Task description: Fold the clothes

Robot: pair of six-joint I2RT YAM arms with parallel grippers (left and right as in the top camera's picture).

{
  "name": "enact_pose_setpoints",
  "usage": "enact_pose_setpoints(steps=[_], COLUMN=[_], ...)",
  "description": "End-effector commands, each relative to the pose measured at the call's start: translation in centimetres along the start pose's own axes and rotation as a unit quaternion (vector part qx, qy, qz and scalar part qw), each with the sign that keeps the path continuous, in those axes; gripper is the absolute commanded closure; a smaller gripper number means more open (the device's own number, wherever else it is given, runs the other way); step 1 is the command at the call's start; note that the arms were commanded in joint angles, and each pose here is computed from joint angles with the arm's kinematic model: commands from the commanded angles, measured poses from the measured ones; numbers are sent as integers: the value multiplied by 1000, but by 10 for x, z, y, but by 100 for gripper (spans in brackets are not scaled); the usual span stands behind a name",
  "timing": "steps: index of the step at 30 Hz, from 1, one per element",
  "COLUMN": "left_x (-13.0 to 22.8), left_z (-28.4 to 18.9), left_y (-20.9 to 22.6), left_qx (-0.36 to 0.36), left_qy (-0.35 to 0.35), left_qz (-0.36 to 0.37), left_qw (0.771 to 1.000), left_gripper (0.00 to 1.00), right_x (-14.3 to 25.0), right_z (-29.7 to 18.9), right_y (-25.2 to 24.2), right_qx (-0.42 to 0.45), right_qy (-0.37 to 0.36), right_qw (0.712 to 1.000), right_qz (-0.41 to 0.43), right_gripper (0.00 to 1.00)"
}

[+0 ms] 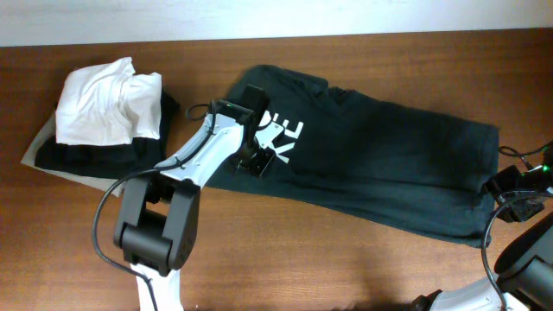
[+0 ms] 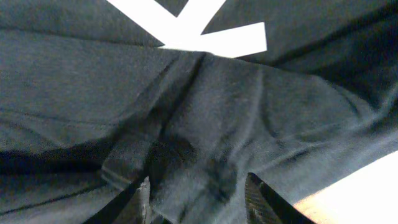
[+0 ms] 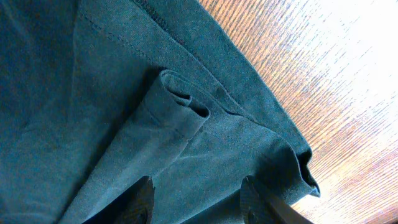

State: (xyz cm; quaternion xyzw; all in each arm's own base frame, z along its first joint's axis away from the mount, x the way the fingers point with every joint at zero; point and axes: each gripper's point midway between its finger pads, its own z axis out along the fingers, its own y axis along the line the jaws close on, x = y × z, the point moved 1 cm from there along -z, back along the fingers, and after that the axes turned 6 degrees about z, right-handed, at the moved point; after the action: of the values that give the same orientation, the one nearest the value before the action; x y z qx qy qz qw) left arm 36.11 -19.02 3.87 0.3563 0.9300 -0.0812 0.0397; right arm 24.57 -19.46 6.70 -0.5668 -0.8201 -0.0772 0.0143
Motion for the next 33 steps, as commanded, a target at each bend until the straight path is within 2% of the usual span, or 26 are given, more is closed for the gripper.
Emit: enact_pose_setpoints(steps=[1,5,9,14,17,22,23,24,25,27,29,32,33], left_x=[5,-27,-79,-99,-124,-127,-127,-127,-125,-121,-111,-99,-96], left_z=[20,-21,-83,-77,-79,-76,-73,-72,-71,-71,-74,-62,-46], left_y=[-4,-19,-19,-33,-49,-58,-58,-55,-45,-28,3,29,33], left_qx=[16,57,37,35,25,25,25,18,-11,-60,-123,-113,-84], left_qy=[24,-18,-102,-129,-173,-174,-172,-170,-161,-147,-123,-104,-96], left_qz=[-4,-1,24,50,85,96,96,94,89,79,58,31,29], left_qw=[1000,998,994,990,981,980,980,981,983,984,983,988,991], left_gripper=[99,99,100,100,100,96,71,49,22,14,13,14,19], right_x=[-4,-4,-5,-7,-6,-6,-6,-6,-6,-5,-5,-6,-6], right_z=[-11,-11,-11,-11,-11,-11,-11,-11,-11,-11,-11,-11,-11], right_y=[3,2,3,4,4,4,3,3,3,3,3,3,3], right_qx=[-11,-11,-11,-13,-13,-13,-13,-13,-12,-12,-12,-12,-13], right_qy=[-15,-15,-17,-20,-20,-20,-19,-19,-18,-18,-18,-18,-19], right_qw=[1000,1000,1000,1000,1000,1000,1000,1000,1000,1000,1000,1000,1000], right_qz=[-4,-4,-5,-5,-5,-5,-5,-5,-5,-5,-5,-5,-5], right_gripper=[51,50,51,50,50,50,50,50,50,50,50,50,50])
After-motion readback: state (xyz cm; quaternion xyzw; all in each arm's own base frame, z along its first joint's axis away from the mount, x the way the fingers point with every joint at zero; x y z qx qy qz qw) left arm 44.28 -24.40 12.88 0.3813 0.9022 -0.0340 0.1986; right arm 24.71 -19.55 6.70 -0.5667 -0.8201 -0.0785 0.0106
